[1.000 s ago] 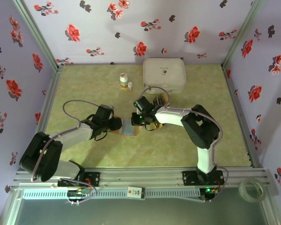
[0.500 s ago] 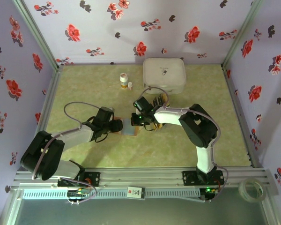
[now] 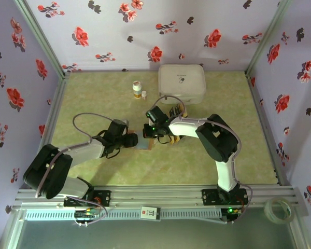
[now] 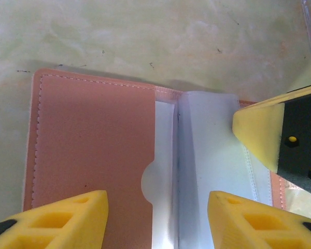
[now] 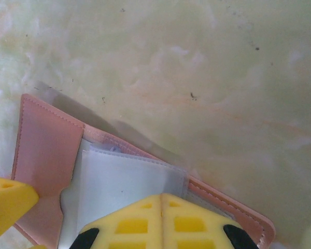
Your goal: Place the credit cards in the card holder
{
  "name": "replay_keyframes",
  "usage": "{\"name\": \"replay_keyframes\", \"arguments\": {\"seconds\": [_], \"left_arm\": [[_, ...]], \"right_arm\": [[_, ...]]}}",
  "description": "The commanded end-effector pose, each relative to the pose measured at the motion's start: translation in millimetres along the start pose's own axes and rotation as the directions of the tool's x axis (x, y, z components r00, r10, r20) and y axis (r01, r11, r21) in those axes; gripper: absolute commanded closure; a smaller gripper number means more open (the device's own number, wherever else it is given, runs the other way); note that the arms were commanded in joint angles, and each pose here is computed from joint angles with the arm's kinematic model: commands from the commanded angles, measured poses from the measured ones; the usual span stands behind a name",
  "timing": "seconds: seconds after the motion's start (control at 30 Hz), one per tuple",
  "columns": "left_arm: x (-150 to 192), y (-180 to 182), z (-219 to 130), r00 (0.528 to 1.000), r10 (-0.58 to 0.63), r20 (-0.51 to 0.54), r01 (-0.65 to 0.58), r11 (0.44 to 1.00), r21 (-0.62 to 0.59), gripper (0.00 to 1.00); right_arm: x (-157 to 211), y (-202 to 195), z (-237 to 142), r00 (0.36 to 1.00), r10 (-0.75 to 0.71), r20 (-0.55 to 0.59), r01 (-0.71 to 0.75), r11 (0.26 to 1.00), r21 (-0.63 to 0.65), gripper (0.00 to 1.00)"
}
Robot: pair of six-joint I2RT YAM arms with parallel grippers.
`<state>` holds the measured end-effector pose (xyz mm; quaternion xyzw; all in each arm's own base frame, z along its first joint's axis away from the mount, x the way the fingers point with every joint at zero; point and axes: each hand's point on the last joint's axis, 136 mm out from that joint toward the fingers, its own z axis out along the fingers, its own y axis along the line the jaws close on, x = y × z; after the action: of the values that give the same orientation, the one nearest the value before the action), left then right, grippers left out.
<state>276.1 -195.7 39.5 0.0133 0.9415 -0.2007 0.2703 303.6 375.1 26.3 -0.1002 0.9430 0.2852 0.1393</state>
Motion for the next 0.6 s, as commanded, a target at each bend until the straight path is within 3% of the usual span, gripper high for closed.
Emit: {"name": "replay_keyframes", "arguments": {"seconds": [0.0,0.57], "left_arm": [[6.3,2.1,3.7,0.999,0.045,-0.003,-0.045,0.999,-0.009,0.46],[13.0,3.4,10.2,0.997,0.072,-0.019,-0.073,0.997,-0.017,0.45]], "right_arm": [[-0.4,6.5,4.9,1.0,0.011,-0.008,-0.011,1.0,-0.016,0.95],[2.0,18.0,9.2,1.0,0.008,-0.017,-0.009,0.999,-0.042,0.95]]}}
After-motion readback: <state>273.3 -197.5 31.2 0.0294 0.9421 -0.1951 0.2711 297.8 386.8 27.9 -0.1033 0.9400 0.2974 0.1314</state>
